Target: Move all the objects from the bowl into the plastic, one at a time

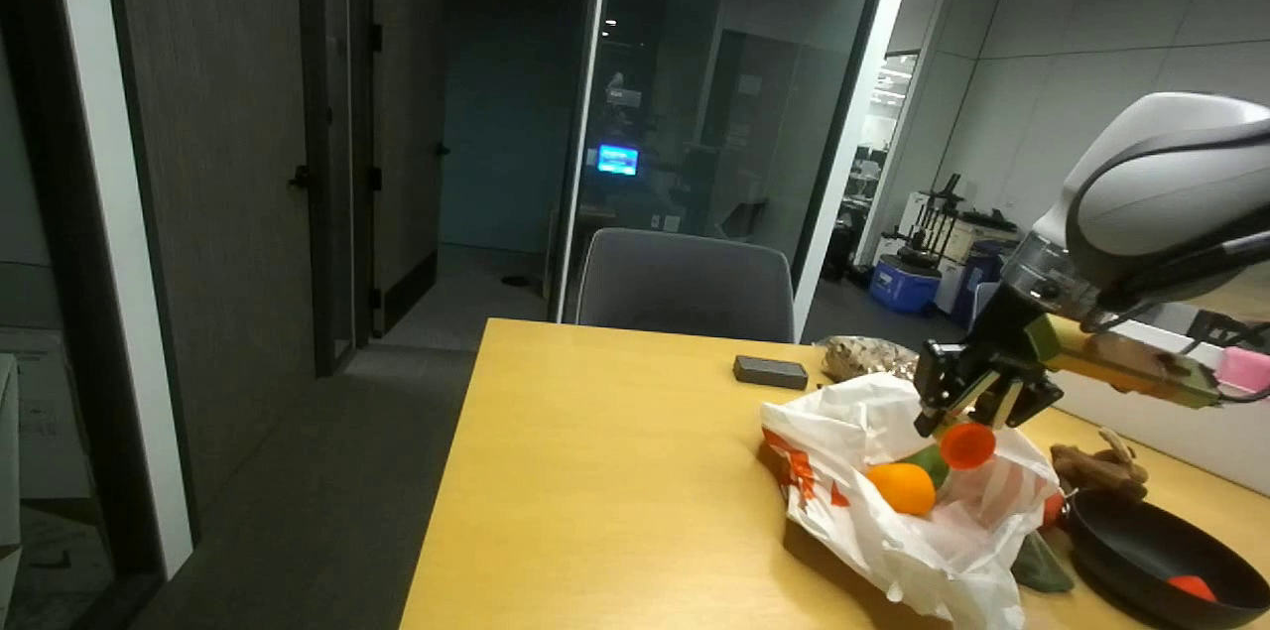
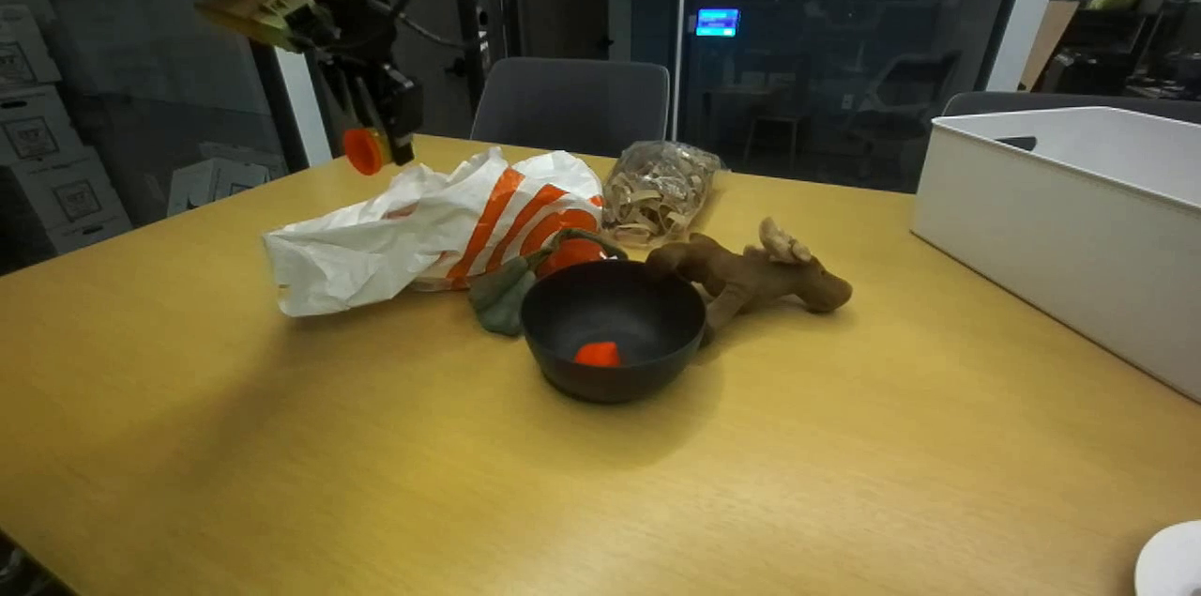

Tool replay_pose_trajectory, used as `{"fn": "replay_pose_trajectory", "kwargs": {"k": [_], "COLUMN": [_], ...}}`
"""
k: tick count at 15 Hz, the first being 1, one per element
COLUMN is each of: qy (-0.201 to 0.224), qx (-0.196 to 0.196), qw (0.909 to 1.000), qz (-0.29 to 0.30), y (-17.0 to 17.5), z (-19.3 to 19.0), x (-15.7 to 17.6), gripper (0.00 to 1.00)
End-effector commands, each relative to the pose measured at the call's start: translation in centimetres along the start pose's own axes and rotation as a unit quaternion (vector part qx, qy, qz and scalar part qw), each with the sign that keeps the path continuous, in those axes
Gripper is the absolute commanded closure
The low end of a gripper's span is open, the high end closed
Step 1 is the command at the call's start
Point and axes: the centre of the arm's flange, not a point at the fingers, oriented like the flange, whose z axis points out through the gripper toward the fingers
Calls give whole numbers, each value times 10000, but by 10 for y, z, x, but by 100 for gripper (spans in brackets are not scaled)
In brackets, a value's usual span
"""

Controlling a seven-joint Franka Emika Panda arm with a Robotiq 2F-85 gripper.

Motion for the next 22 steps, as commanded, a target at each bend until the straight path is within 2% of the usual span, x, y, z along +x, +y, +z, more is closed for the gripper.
{"fn": "replay_pose_trajectory", "kwargs": {"k": [1, 2, 5, 7, 10, 11, 12, 15, 16, 19, 21, 22], "qy": [-546, -696, -704, -448, -69, -41, -44, -311, -432, -465, -299, -191], "qx": [-136, -305, -911, -1323, -1659, -1723, -1741, -1319, -968, 14, 607, 679], "qw": [9981, 9970, 9933, 9899, 9852, 9837, 9829, 9887, 9921, 9969, 9940, 9912], "qz": [-255, -136, 120, 257, 425, 512, 603, 648, 665, 640, 862, 1120], "y": [10, 16, 40, 52, 60, 62, 64, 69, 73, 92, 115, 128], "z": [37, 49, 71, 80, 83, 83, 82, 66, 53, 10, -21, -34], "x": [25, 29, 43, 55, 70, 72, 73, 68, 66, 58, 54, 49], "gripper": [82, 82, 82, 82, 82, 32, 31, 10, 2, 0, 0, 0]}}
